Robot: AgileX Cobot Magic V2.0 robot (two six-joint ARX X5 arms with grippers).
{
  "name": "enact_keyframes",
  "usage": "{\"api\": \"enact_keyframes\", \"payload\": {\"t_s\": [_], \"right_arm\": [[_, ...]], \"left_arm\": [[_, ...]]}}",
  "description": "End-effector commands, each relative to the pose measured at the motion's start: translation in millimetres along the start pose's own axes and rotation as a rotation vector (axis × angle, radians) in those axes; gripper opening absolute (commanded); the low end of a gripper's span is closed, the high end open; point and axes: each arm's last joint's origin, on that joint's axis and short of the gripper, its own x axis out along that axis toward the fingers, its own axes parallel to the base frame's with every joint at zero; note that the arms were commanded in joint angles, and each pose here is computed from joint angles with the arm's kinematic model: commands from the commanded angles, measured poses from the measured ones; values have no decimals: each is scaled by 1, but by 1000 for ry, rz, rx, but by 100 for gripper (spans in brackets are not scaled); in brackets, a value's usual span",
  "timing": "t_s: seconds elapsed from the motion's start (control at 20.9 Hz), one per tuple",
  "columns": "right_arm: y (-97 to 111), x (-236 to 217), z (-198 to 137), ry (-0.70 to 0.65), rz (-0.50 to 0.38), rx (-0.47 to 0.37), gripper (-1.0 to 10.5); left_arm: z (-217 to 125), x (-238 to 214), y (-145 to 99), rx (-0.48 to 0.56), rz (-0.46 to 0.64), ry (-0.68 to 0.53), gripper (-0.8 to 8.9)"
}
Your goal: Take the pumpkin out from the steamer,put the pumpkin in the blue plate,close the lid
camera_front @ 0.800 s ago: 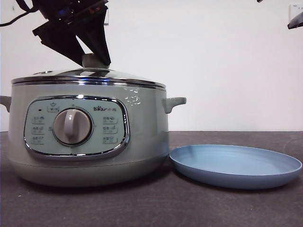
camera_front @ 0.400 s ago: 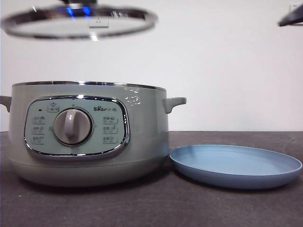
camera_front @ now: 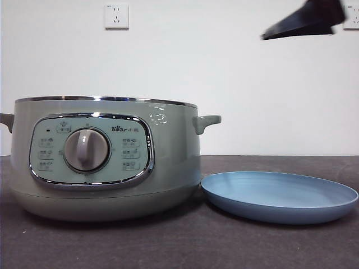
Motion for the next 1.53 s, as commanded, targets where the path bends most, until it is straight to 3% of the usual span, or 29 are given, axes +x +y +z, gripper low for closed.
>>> {"api": "enact_keyframes", "payload": {"t_s": [0.05,0.29,0.48,0.91,1.2,1.53], "right_arm": [[8,17,11,32,40,-20,512],[26,49,30,128,74,-83,522],[41,75,40,241,35,-149,637],[92,173,42,499,-60,-462,635],[85,234,2,621,-86,-510,634],[63,262,-24,697,-119,-502,625]], "left_arm": [[5,-18,5,-5,71,-77,-9],[0,-37,10,-16,176,-100,-9],[-3,-45,12,-20,224,-103,-9],[-9,-49,16,-8,354,-48,-9],[-12,-50,20,28,482,-6,-9],[-14,-50,20,50,510,19,-9]]}}
